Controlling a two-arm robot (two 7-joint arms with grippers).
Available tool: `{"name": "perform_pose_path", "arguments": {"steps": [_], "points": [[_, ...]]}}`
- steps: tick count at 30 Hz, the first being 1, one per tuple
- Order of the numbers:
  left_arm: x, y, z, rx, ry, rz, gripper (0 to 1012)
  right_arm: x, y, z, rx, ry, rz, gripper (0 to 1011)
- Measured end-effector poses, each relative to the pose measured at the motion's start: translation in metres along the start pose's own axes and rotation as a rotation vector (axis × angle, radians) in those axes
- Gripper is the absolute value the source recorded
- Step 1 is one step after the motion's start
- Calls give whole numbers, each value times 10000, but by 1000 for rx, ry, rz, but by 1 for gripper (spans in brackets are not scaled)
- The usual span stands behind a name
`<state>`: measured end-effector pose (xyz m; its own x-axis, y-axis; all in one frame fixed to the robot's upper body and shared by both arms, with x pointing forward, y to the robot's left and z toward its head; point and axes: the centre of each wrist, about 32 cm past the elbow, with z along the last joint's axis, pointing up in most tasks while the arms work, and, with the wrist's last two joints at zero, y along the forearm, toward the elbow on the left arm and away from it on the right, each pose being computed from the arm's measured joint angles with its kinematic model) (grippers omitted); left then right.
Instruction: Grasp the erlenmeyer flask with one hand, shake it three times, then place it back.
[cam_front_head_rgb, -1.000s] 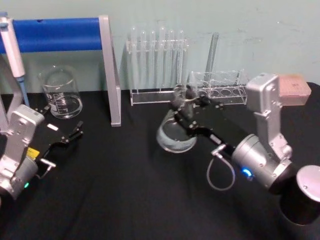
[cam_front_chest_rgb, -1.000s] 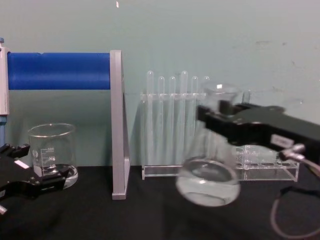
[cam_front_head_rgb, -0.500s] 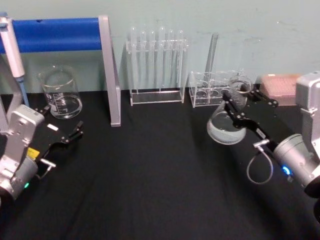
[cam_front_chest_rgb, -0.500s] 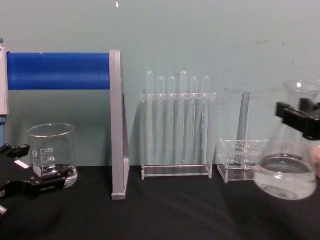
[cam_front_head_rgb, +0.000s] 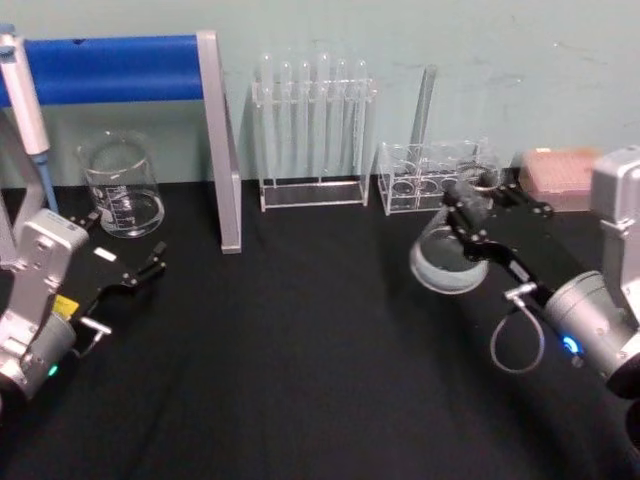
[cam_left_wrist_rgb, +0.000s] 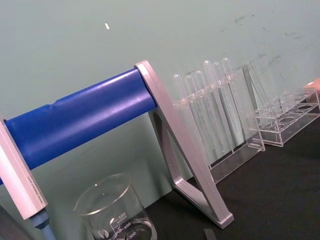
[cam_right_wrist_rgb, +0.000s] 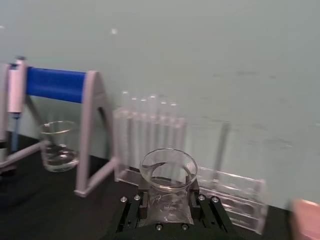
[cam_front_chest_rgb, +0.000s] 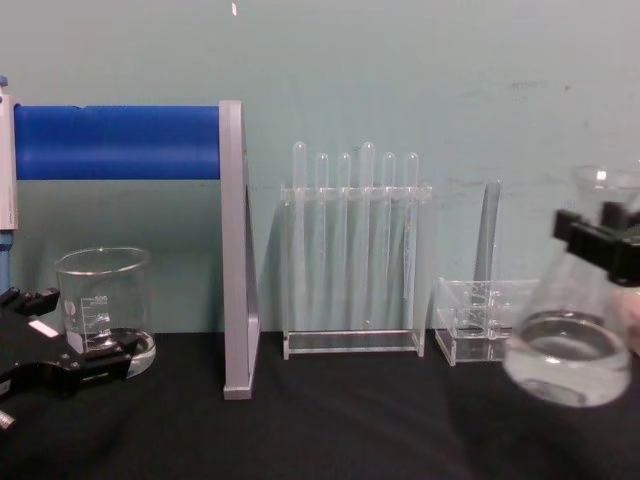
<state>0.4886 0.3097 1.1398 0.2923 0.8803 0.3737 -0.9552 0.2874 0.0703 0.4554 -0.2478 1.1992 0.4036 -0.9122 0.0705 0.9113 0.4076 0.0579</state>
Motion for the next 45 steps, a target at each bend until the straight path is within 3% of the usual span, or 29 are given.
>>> {"name": "perform_pose_path", "arguments": {"steps": [5,13,17,23,32,45], "points": [[0,0,0,0,0,0,1001,-90,102,-4,8,13,89,453],[0,0,0,0,0,0,1001,-339,270,-2,25,30,289,453],[0,0,0,0,0,0,1001,-426,310,5,31,34,348,453],[0,0,0,0,0,0,1001,-465,312,3,32,40,371,453],[0,0,0,0,0,0,1001,-371,226,12,34,37,287,453],[0,0,0,0,0,0,1001,-37,-83,18,26,17,28,453]]}}
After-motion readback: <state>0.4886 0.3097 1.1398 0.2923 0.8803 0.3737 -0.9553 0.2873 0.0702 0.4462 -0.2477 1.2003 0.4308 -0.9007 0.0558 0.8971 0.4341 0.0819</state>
